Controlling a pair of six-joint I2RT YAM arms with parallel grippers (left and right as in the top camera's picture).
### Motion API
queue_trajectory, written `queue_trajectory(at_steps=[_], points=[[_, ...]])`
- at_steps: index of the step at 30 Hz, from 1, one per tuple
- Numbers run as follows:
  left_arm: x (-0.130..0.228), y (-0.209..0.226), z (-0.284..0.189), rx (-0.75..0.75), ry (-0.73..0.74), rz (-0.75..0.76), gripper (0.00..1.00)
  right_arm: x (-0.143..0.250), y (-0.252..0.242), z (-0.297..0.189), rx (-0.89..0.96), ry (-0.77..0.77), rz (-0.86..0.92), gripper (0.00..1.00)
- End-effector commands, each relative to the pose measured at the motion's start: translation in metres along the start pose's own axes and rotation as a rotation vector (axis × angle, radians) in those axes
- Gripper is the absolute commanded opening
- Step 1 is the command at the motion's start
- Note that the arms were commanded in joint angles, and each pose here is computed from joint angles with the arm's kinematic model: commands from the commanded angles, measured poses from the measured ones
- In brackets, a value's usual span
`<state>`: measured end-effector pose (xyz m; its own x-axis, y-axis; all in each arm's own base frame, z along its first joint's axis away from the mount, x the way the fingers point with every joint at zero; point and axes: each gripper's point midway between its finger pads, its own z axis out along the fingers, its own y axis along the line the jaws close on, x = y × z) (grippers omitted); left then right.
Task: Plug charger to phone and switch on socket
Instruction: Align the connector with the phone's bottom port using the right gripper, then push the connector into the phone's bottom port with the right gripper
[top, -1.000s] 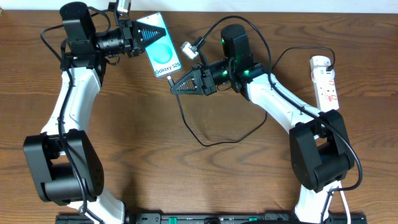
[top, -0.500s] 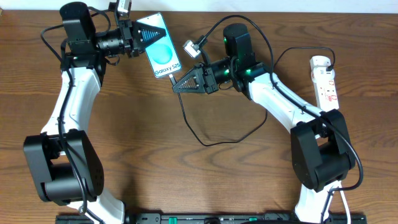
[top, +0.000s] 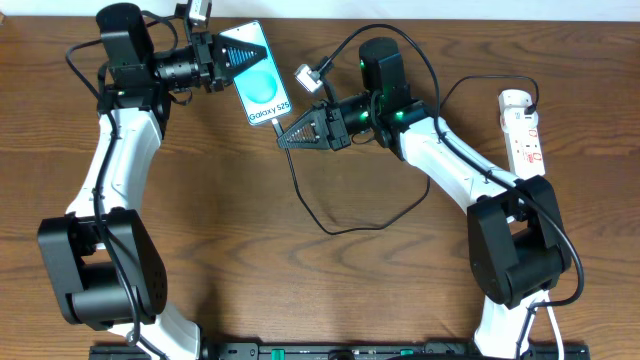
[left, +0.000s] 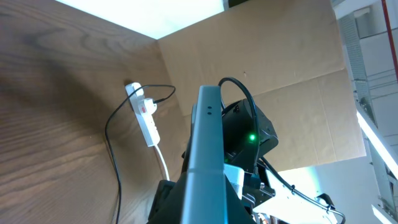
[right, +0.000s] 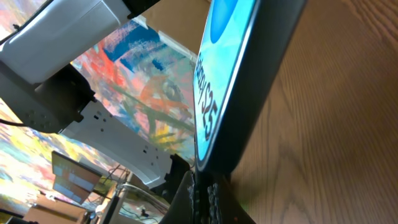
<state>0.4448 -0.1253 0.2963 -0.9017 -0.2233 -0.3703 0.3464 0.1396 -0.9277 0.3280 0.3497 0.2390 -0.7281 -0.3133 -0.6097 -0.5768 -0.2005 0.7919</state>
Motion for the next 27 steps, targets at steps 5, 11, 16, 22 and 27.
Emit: queue_trajectory(at_steps=[5, 11, 16, 22, 27], points=[[0.0024, -0.0101, 0.0015, 0.021, 0.023, 0.033, 0.07, -0.003, -0.0007, -0.0029, 0.003, -0.006, 0.001, 0.01], [0.0039, -0.0108, 0.005, 0.023, 0.029, 0.034, 0.07, -0.0029, -0.0007, -0.0026, 0.003, -0.005, 0.001, 0.01], [0.0042, -0.0109, 0.0056, 0.023, 0.03, 0.034, 0.07, -0.0028, -0.0007, -0.0024, 0.003, -0.005, 0.002, 0.01], [0.0042, -0.0109, 0.0056, 0.023, 0.03, 0.034, 0.07, -0.0029, -0.0007, -0.0024, 0.003, -0.005, 0.004, 0.01], [0.0041, -0.0109, 0.0056, 0.023, 0.029, 0.034, 0.07, -0.0031, -0.0012, -0.0021, 0.006, -0.006, 0.011, 0.01]])
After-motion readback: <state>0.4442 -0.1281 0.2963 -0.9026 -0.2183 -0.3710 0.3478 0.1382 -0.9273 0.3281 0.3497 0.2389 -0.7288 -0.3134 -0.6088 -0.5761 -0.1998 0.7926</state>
